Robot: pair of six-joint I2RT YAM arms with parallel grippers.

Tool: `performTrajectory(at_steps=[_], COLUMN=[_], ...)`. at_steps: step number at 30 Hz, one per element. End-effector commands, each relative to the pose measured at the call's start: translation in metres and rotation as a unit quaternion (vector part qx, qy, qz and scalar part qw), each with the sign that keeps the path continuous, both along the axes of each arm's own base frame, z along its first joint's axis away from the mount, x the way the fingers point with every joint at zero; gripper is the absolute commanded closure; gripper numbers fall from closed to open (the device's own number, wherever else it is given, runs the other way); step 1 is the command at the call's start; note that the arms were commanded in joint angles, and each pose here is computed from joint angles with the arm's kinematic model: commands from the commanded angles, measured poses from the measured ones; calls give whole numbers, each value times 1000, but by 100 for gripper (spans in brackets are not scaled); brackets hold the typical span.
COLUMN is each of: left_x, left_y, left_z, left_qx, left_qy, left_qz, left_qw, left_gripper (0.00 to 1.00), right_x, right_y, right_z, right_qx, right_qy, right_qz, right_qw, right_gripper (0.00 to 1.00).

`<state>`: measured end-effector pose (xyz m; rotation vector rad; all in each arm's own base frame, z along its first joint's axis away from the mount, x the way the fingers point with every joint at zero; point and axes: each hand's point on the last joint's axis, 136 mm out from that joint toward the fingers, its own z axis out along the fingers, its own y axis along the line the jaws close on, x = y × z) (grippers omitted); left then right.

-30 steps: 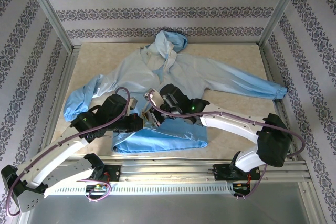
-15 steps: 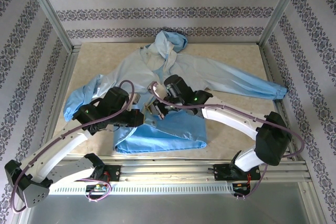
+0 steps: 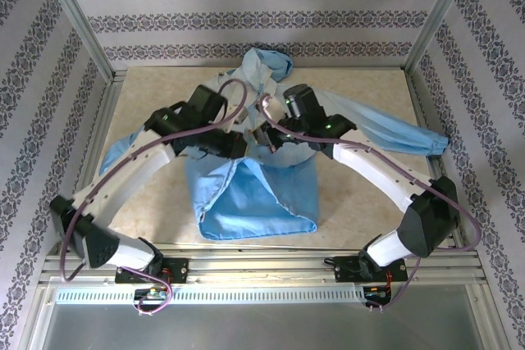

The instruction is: Zip up the jacket

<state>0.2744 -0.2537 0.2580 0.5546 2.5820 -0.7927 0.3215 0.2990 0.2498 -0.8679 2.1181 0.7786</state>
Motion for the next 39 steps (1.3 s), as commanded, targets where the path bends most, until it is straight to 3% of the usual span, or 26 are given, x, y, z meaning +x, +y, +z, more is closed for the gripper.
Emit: performTrajectory(at_steps=[1, 5, 9, 12, 14, 16, 20, 23, 29, 39], left_x=[-18, 17, 6, -19, -43, -70, -105, -116, -129, -146], left_y=[-20, -52, -47, -17, 0, 16, 38, 50, 63, 81], left_z=[32, 69, 49, 9, -17, -41, -77, -90, -100, -101], left_qx=[-23, -40, 5, 54, 54, 50, 48, 51, 53, 72], left_qy=[18, -24, 13, 61, 102, 142, 192, 195, 199, 189], left_qz=[-91, -126, -143, -117, -91, -60, -18, 10, 37, 38], left_qw=[995, 991, 990, 990, 989, 987, 980, 979, 978, 979], left_gripper=[100, 100, 100, 100, 100, 100, 100, 100, 100, 100], right_x=[71, 65, 40, 14, -8, -35, -64, -54, -16, 28], right_y=[-108, -154, -157, -117, -81, -40, 19, 48, 72, 36], right_z=[29, 74, 69, 24, -12, -47, -84, -103, -124, -119], right_qx=[-95, -114, -111, -71, -53, -51, -39, -27, -39, -75], right_qy=[-88, -142, -126, -43, 20, 72, 133, 170, 209, 168], right_qz=[-211, -274, -259, -179, -101, -14, 93, 103, 54, -42], right_qw=[969, 944, 951, 980, 993, 996, 986, 980, 976, 982], right_gripper=[100, 100, 100, 100, 100, 100, 100, 100, 100, 100])
